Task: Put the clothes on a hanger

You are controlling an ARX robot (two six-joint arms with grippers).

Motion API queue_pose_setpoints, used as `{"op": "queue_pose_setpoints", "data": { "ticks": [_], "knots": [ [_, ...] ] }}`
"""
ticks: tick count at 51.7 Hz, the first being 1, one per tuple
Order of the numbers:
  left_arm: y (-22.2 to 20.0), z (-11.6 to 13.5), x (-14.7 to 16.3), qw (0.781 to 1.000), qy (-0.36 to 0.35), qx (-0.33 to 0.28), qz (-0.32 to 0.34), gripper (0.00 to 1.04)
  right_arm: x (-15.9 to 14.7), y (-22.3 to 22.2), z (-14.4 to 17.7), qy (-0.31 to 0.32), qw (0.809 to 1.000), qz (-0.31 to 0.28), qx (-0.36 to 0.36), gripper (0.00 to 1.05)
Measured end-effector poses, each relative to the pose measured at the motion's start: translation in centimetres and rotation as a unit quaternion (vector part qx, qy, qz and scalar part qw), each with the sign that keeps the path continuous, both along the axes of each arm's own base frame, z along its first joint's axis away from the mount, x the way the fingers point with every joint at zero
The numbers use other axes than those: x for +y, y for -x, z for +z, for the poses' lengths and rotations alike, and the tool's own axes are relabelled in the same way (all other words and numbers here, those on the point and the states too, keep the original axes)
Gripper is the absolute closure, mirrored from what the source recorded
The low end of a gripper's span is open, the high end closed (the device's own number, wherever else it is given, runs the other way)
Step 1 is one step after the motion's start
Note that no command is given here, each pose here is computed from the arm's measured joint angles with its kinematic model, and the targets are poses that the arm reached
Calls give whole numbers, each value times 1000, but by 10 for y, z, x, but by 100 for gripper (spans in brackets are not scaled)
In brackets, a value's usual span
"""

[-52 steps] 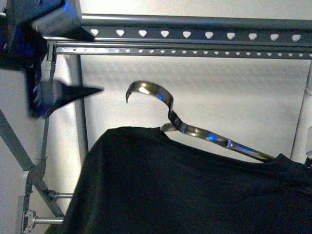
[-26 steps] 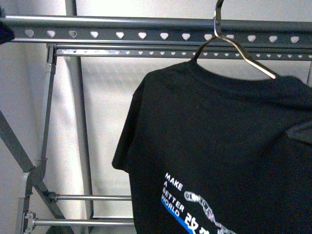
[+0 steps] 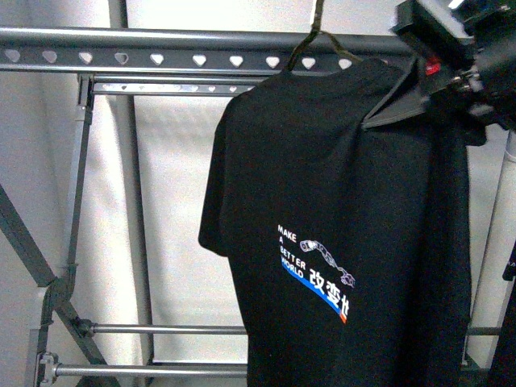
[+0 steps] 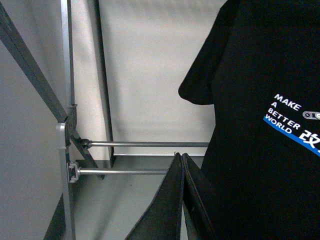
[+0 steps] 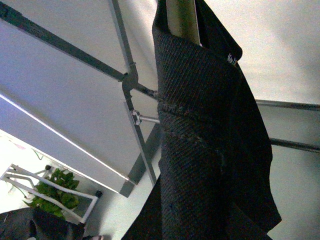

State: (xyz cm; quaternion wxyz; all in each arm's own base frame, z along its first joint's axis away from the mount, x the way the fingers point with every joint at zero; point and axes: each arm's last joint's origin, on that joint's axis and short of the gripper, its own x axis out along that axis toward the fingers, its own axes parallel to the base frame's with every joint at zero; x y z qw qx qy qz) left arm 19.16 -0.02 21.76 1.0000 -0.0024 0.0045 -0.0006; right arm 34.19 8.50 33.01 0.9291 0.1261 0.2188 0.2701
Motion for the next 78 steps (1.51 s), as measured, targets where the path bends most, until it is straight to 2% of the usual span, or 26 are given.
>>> {"op": "queue_pose_setpoints", "data": {
  "ticks": [9,16,33,37,43,53,59,63,72,78],
  "knots": [
    [19,-16,0,1000,0,0,0,101,27,-22,-22,31,999,-13,42,96],
    [33,-26,0,1000,0,-2,0,101,36,-29,-29,30,999,-15,37,96],
    [56,-40,0,1000,0,-2,0,101,25,8,-105,55,997,-13,52,96],
    [60,-42,0,1000,-1,-2,0,101,19,22,-113,65,997,-20,29,96],
    [64,-46,0,1000,-1,-10,0,101,13,28,-101,65,997,-33,-13,96],
    [71,-45,0,1000,-1,-16,0,101,8,39,-43,72,993,-37,-81,96],
    [75,-45,0,1000,-2,-15,1,101,10,32,-16,77,992,-41,-94,96],
    [77,-45,0,1000,-2,-16,1,101,16,12,3,80,992,-49,-88,96],
    [81,-45,0,1000,-1,-16,1,101,20,-36,11,82,992,-80,-53,96],
    [83,-45,0,1000,-1,-16,1,101,25,-48,5,86,992,-77,-43,96]
  ]
}}
